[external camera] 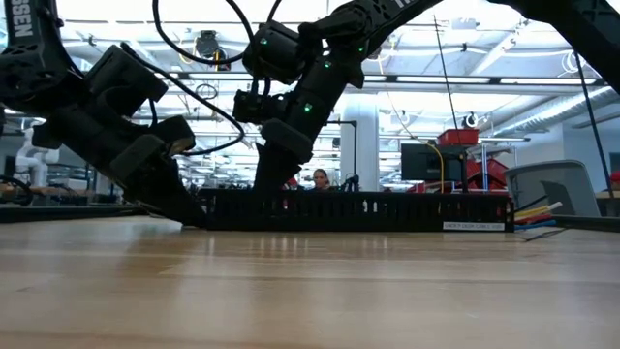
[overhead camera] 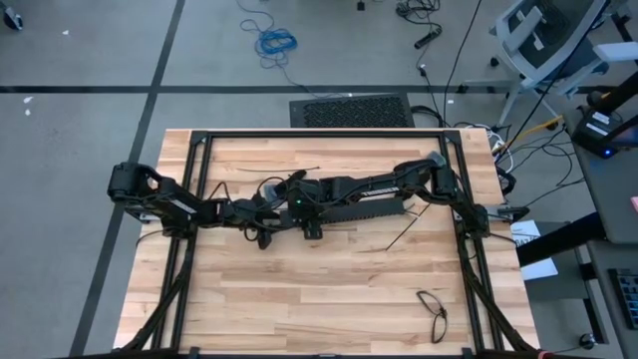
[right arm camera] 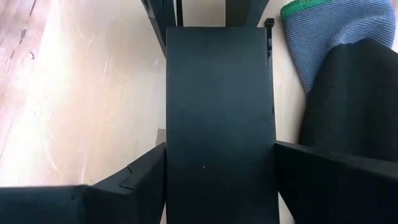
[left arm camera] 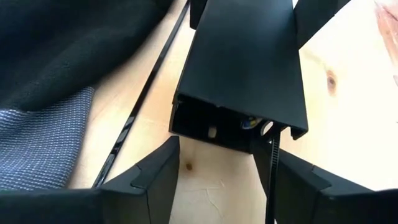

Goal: Ziptie cables
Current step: Close the cable duct

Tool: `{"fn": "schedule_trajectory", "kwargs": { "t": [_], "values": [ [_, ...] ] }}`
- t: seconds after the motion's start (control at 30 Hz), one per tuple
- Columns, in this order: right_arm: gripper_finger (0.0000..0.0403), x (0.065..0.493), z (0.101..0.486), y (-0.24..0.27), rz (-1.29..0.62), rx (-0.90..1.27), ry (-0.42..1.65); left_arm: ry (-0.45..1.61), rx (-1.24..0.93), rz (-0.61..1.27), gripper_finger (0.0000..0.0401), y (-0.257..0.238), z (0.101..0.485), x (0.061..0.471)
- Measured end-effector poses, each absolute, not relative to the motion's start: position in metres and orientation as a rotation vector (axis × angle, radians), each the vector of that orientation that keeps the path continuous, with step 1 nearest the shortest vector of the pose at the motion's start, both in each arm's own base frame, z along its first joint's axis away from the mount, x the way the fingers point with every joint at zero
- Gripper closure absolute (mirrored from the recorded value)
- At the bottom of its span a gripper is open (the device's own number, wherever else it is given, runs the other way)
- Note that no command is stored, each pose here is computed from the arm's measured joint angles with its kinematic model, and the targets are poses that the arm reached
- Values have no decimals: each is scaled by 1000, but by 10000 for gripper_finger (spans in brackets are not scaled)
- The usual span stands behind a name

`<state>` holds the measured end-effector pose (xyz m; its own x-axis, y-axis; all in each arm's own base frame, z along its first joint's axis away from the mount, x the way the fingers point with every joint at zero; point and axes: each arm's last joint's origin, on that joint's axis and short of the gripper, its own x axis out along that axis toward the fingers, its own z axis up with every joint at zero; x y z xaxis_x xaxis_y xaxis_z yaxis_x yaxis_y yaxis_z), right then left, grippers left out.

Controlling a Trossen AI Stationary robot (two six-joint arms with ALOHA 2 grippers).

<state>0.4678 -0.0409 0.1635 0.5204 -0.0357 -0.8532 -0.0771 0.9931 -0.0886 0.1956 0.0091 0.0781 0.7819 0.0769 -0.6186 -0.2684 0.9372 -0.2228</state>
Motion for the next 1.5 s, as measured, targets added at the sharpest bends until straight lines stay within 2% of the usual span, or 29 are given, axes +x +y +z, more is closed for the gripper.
{"fn": "schedule_trajectory", "kwargs": {
  "t": [1.03, 1.23, 1.5],
  "values": [
    [160, 463, 161, -43, 2, -177, 1088, 690, -230, 186, 188, 9, 75, 193],
    [160, 463, 161, -43, -36, -124, 1081, 691, -229, 185, 188, 9, 75, 192],
    [110, 462, 155, -42, -34, -30, 1096, 691, -235, 184, 188, 9, 75, 192]
  ]
}}
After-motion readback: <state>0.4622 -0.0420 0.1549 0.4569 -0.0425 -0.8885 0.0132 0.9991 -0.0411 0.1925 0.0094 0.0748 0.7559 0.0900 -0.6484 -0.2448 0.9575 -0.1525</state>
